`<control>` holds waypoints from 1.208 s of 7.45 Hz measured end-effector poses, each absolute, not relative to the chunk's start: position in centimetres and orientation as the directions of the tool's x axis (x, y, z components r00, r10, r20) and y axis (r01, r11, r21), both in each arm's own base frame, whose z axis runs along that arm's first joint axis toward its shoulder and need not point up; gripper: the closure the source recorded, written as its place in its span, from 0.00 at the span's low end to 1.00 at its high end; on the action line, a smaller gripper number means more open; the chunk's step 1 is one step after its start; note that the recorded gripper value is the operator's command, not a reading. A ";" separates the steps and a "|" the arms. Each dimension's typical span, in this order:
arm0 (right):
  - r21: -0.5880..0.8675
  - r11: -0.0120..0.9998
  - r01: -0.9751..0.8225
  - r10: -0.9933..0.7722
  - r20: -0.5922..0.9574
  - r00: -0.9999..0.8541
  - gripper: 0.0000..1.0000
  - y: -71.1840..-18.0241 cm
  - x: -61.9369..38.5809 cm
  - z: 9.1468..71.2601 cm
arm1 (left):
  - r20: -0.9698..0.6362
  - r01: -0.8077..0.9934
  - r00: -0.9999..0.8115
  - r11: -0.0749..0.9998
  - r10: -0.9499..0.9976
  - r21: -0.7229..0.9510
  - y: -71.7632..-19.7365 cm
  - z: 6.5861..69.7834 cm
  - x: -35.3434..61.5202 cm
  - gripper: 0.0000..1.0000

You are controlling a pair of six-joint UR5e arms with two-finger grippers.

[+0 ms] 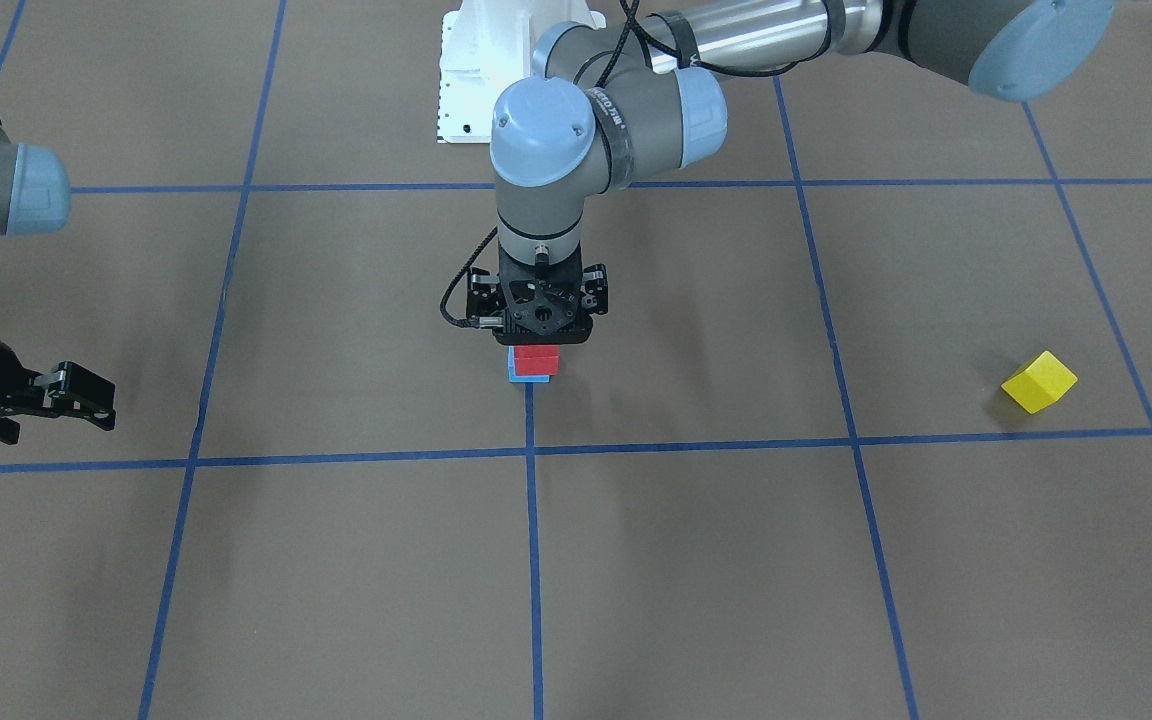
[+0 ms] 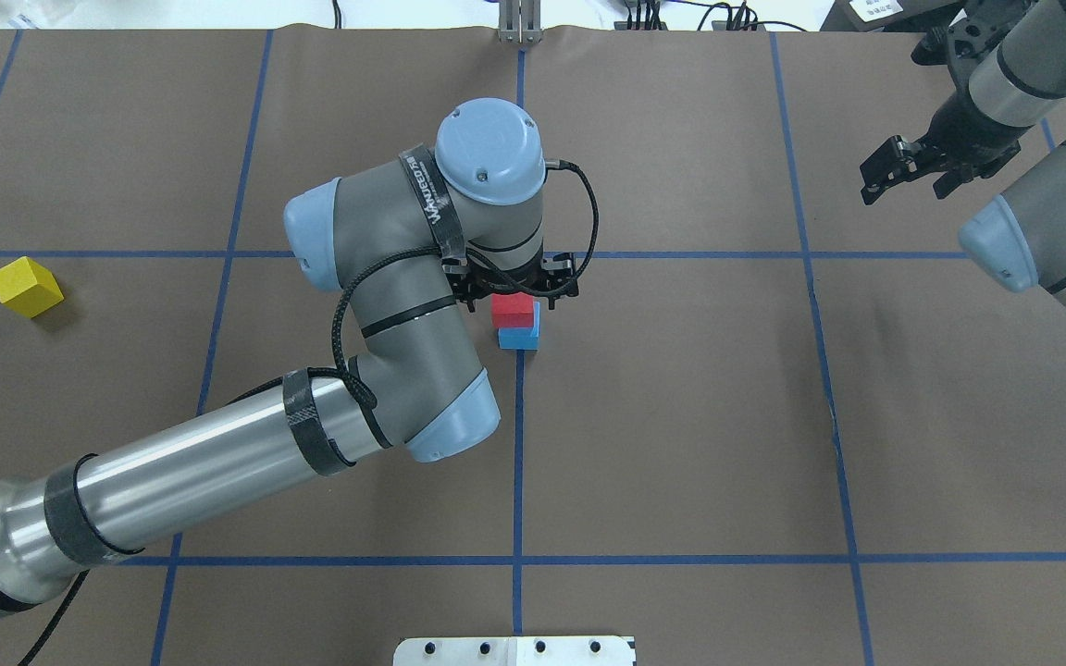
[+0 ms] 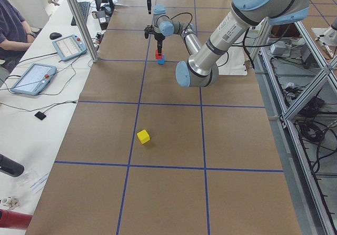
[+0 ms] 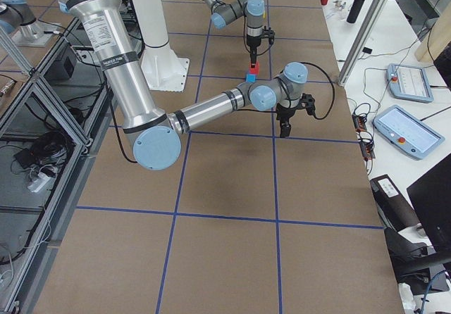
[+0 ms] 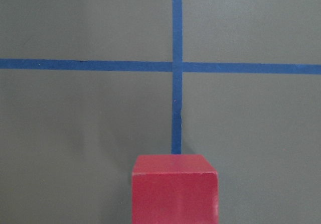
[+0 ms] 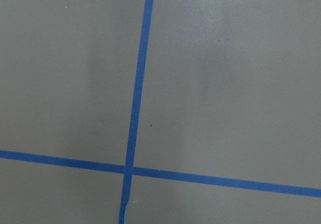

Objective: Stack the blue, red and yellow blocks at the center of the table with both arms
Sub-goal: 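Lower the red cube onto the blue cube and open the left gripper, then move the left gripper back toward the yellow cube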

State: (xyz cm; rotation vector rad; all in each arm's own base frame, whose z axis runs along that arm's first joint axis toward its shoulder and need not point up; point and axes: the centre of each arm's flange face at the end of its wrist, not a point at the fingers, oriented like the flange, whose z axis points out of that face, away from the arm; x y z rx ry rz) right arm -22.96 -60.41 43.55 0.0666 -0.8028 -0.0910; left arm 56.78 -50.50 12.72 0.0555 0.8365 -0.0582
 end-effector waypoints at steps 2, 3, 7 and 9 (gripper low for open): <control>0.096 0.994 0.056 -0.108 0.716 0.689 0.00 -60.3 -22.9 43.4 | -0.725 0.074 0.688 0.994 0.009 0.082 -52.6 15.2 48.7 0.01; 0.097 0.994 0.055 -0.108 0.717 0.689 0.00 -60.3 -22.9 43.4 | -0.718 0.046 0.694 0.992 0.050 0.114 -53.6 18.7 42.3 0.01; 0.092 0.994 0.050 -0.101 0.716 0.691 0.00 -60.2 -22.8 43.5 | -0.632 -0.069 0.758 0.983 0.164 0.172 -53.7 40.1 20.6 0.01; 0.090 0.995 0.047 -0.097 0.716 0.692 0.00 -60.2 -22.8 43.6 | -0.628 0.098 0.776 0.995 -0.058 0.029 -52.8 45.5 17.5 0.01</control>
